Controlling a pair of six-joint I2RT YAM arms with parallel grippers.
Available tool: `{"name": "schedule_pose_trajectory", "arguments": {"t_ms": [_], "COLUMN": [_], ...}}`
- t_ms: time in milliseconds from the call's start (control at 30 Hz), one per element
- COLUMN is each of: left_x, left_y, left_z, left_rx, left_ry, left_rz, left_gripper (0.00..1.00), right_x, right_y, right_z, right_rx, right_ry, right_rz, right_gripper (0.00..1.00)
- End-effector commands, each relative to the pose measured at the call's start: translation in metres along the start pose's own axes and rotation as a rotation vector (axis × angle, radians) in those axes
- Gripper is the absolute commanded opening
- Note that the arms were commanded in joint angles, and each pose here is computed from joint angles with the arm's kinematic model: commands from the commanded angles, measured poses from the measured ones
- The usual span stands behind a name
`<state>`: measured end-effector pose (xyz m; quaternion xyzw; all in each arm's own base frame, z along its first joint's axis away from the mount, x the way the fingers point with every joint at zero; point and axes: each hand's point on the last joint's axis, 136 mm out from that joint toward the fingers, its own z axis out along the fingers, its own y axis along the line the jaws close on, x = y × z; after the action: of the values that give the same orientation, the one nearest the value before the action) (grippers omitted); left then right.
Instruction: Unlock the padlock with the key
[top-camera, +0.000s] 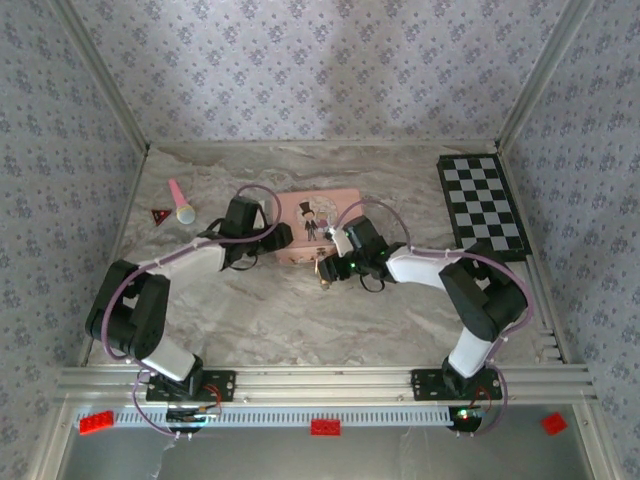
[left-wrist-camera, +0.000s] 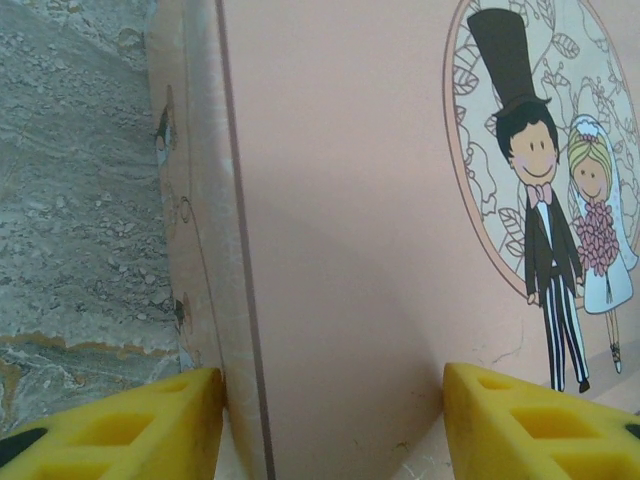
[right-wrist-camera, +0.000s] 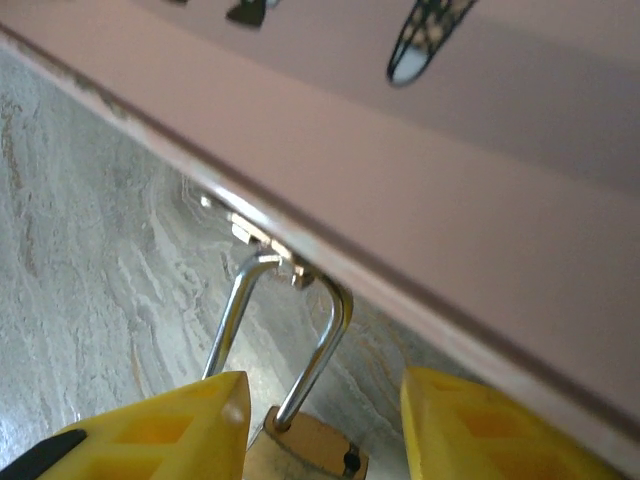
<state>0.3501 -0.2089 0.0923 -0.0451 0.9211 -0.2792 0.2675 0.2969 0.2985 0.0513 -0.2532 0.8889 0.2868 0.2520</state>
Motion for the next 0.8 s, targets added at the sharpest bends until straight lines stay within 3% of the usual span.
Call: {"name": "schedule_pose_trajectory", "arguments": {"t_ms": [0,267,567,767], "left_x": [0.021,0.024,0.026,0.027], "left_y": [0.007,0.012,0.018,0.025], "left_z": [0.001,0.000,0.003,0.002], "left_rx": [-0.024,-0.035,-0.059,-0.106], "left_ry": [0.052,0.030,0.019,-0.013], "left_rz": [-0.033,-0.071,-0.094,-0.113], "left_gripper": [0.57,0.57,0.57,0.57], "right_x": [-0.007,-0.005,-0.005,-0.009], "right_y": [-0.006,-0.003,0.005,0.004], "right_z": [0.001,0.008,0.007,0.001], "right_rx": [0.008,-0.041,-0.080,-0.061], "right_ry": [-0.049,-0.100,-0.127,-0.191], "right_rz": [0.042,0.149,0.205,0.342], "right_gripper": [0.43,0.35,0.20,0.09]}}
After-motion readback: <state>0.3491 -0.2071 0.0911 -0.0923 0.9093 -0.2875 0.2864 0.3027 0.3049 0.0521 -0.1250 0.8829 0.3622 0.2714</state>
